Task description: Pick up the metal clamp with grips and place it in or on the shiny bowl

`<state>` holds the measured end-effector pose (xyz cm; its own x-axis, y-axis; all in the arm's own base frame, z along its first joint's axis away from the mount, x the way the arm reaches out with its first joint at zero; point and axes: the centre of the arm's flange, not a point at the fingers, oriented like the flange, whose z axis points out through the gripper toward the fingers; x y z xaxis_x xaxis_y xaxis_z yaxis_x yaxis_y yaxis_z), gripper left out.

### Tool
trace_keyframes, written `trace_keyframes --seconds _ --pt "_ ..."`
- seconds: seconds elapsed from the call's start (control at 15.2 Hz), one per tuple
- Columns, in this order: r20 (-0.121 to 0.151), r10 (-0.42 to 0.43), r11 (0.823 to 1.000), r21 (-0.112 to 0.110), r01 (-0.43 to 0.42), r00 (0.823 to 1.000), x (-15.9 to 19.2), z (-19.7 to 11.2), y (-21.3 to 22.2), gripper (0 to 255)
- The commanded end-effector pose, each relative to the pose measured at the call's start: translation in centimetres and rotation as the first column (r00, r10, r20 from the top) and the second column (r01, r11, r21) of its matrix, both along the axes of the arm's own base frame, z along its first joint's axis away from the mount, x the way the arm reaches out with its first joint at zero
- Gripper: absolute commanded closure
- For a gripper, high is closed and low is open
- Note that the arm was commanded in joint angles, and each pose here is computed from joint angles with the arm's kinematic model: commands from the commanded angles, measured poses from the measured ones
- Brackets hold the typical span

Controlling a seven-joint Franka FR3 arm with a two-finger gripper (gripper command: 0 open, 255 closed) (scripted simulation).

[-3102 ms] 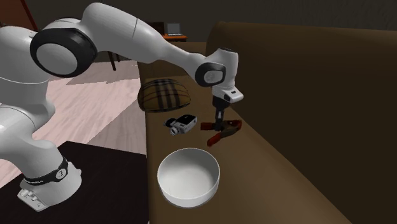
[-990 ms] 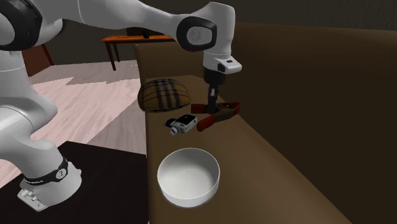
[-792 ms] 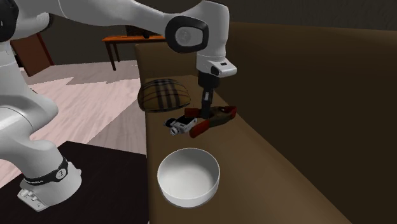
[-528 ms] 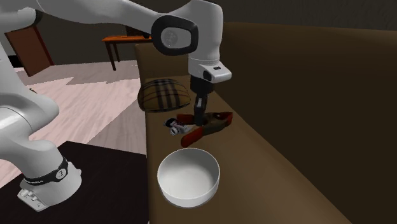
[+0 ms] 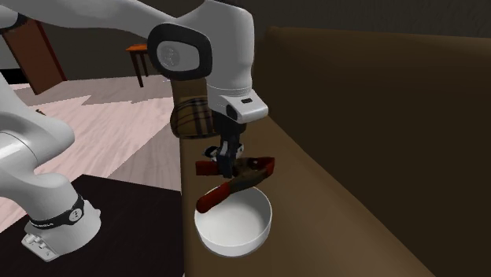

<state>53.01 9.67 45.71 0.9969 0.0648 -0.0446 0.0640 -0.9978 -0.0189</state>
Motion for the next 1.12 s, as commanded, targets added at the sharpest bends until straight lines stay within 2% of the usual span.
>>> trace_keyframes --seconds 0.0,0.66,1.06 --pt "0.001 0.001 1.0 0.0 -0.001 1.0 -0.3 -0.9 -0.3 255" --pt "0.001 0.001 1.0 0.0 -0.001 1.0 -0.3 -6.3 -0.3 255" --pt "0.001 0.001 1.0 0.0 -0.001 1.0 -0.3 -6.3 -0.3 255"
